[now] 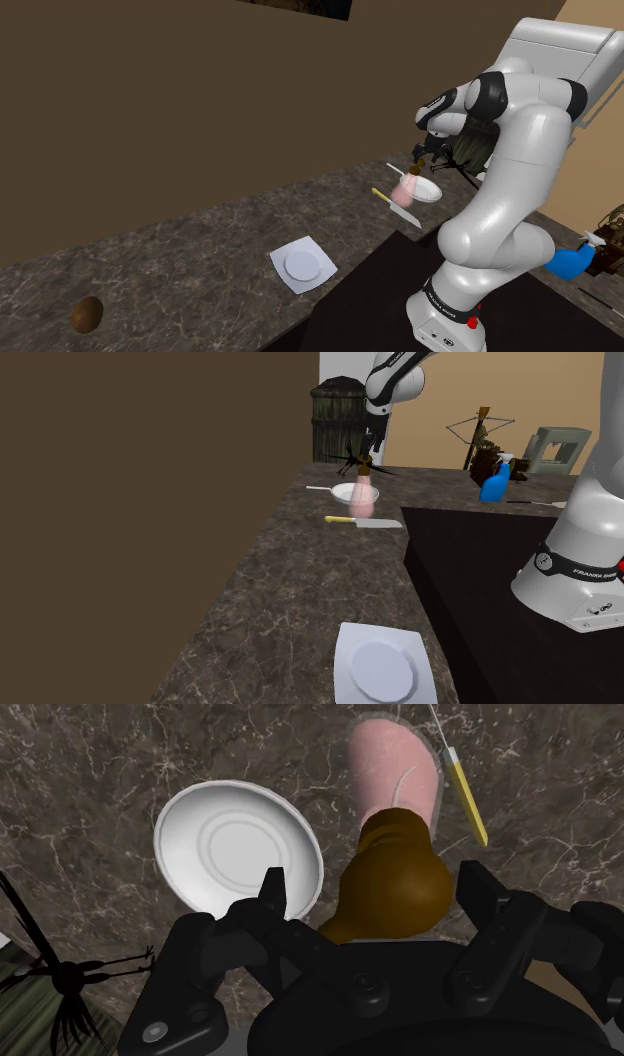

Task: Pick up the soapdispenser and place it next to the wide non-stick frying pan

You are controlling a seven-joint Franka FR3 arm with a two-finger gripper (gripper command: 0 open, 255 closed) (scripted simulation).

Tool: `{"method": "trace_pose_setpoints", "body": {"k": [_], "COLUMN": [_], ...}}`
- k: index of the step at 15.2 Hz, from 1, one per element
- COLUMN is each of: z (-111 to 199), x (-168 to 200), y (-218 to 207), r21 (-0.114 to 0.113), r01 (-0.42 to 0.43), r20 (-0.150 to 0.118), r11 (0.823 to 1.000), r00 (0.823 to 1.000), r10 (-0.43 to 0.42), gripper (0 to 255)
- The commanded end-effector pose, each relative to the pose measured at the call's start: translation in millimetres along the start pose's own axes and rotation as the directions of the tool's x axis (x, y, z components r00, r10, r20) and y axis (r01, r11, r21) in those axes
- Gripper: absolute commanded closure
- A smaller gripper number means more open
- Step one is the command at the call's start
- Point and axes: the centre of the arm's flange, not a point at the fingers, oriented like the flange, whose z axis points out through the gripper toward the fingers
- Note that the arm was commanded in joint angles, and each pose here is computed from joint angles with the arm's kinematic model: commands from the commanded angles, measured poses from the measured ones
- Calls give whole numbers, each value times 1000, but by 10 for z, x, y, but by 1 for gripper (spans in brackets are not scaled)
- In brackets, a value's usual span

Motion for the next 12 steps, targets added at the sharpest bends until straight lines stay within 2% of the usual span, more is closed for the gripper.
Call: {"method": "trace_pose_setpoints", "body": {"k": [1,5,12], "z": [0,-501,-501], "x": [0,0,0], "y": [0,1,1], "r21": [0,0,0], "r01": [0,0,0], "r20": [0,0,0], "r11": [1000,1000,1000], "r00": [1000,1000,1000], "r10": [0,0,0], "gripper": [0,0,0]}}
